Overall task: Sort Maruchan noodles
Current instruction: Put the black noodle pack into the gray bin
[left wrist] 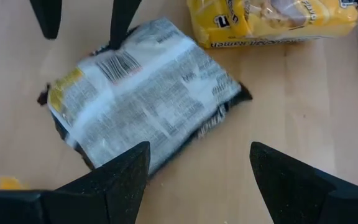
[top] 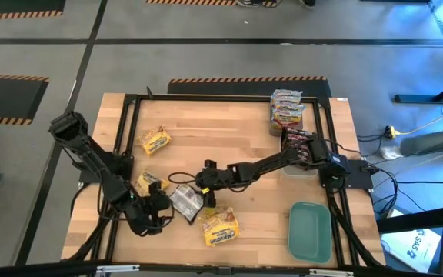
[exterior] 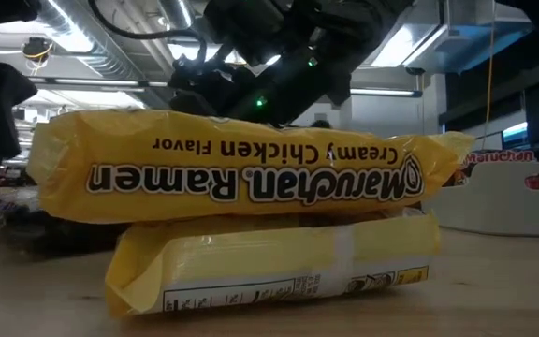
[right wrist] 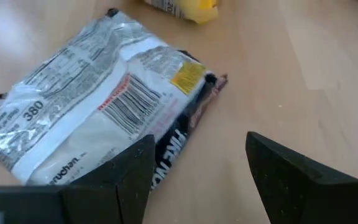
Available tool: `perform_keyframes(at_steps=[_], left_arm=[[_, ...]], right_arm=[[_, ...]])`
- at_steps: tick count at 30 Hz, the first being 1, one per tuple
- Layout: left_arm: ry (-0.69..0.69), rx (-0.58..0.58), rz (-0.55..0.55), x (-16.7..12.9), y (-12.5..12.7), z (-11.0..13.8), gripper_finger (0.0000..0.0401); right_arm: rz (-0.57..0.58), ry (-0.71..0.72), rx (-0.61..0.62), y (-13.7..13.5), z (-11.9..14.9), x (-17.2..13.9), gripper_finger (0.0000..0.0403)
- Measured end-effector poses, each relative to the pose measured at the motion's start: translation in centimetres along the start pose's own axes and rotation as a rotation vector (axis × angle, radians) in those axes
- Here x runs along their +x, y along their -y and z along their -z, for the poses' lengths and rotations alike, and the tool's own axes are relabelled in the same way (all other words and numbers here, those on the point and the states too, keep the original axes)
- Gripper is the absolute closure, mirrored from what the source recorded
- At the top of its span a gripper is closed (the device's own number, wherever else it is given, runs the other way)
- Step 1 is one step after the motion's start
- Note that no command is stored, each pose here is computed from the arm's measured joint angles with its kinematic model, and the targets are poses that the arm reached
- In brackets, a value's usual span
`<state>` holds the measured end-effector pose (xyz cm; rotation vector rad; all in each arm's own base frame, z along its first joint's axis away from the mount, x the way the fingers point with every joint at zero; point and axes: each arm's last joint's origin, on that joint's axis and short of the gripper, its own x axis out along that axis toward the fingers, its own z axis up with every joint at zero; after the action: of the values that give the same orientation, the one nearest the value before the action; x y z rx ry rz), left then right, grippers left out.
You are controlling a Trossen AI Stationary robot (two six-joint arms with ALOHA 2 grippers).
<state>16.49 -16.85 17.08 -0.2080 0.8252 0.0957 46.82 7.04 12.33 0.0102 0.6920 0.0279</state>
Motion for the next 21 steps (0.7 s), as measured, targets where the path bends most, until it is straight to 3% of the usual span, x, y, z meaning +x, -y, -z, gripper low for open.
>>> perform_keyframes(at_steps=[6, 14, 21], left_arm=[[0.006, 0.066, -0.013, 0.3, -0.3, -0.5, 0.0130], [-0.027, 0.270, -0.010, 2.0, 0.0, -0.2, 0.0130], [-0.062, 0.313, -0.028, 1.8, 0.6, -0.2, 0.0130]], right_arm=[[0.010, -0.007, 0.002, 0.3, 0.0, 0.0, 0.0166], [0.011, -0.056, 0.005, 0.6, 1.2, 1.0, 0.0166], [-0.013, -0.060, 0.034, 0.6, 0.6, 0.4, 0.0166]])
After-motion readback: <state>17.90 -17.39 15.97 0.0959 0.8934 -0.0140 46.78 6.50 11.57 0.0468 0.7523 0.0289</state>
